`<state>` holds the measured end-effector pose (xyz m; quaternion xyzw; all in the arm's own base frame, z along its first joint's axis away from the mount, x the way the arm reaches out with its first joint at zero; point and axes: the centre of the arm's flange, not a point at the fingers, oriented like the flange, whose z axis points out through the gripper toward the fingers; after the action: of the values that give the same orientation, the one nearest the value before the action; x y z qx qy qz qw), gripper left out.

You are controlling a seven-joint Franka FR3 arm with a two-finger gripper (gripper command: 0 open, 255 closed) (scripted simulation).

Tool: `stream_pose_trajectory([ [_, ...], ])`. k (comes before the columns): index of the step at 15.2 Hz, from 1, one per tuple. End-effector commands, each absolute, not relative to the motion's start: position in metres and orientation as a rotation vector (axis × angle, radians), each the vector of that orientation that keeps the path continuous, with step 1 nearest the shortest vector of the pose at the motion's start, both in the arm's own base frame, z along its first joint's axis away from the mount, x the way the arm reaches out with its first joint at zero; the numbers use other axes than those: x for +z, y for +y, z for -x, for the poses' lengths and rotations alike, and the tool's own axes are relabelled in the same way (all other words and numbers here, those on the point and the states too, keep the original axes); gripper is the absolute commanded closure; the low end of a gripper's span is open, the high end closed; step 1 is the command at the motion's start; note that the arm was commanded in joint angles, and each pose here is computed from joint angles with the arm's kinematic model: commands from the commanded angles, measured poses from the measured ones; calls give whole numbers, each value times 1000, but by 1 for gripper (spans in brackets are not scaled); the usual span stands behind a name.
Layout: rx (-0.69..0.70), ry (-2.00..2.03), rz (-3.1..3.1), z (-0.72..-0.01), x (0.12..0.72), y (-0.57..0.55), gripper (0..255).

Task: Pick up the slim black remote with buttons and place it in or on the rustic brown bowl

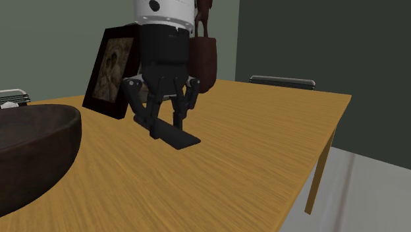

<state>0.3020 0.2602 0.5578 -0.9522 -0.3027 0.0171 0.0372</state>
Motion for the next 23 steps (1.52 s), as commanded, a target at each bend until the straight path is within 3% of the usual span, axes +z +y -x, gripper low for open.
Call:
stream_pose_trajectory([
  [1, 53, -929, 2923, -301, 569, 260, 255],
  [23, 53, -929, 2923, -301, 685, 260, 255],
])
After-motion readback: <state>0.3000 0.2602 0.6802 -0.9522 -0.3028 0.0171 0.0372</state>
